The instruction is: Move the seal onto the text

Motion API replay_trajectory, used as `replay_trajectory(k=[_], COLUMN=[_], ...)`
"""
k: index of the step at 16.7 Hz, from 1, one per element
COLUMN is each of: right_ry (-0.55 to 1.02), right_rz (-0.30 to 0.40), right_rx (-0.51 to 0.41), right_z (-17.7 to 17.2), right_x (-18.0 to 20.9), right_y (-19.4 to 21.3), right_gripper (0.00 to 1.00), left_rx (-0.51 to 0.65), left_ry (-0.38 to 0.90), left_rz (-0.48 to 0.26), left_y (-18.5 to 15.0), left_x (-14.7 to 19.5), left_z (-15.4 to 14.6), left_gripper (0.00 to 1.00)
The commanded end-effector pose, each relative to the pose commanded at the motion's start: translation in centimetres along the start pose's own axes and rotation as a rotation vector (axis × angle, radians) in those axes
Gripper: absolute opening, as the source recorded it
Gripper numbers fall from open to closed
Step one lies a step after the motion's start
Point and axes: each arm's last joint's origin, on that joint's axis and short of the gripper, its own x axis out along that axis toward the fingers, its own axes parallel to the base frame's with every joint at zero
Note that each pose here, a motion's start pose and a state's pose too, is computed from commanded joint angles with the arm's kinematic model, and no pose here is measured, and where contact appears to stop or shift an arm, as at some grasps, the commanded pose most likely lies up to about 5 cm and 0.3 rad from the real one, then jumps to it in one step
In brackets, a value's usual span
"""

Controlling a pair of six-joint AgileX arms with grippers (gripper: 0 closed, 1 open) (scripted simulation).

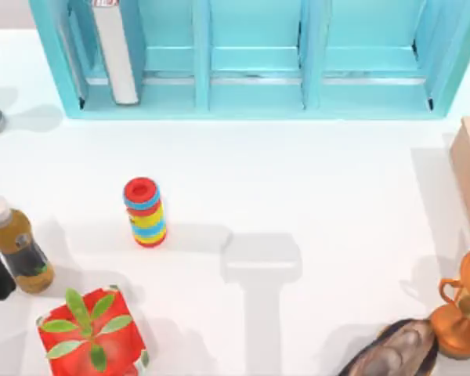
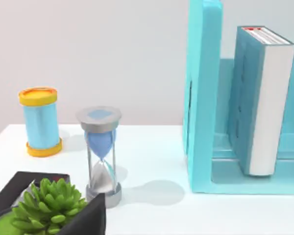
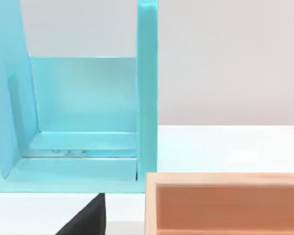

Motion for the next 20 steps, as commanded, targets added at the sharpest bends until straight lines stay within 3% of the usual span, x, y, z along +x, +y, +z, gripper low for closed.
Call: replay_trajectory(k=[4,10,15,20], right_ry=[0.0,0.0,0.0,0.0], right_rz=[0.0,0.0,0.0,0.0], right_rx=[0.0,0.0,0.0,0.0], right_z=[0.0,0.0,0.0,0.0], right_x=[0.0,0.0,0.0,0.0], right_y=[0.0,0.0,0.0,0.0], right_gripper=[1.0,1.0,1.0,1.0], left_rx=[-0.003,-0.028,-0.043,-0.026], left_ry=[-0.013,-0.086,-0.049,0.045], left_rz=[-0.001,-0.027,-0.069,-0.097], left_y=[0.0,-0.8,-3.2,-7.4], left_x=[0.1,2.5,9.6,18.2], left_z=[0.6,5.5,7.5,3.0], left_gripper=[1.0,1.0,1.0,1.0])
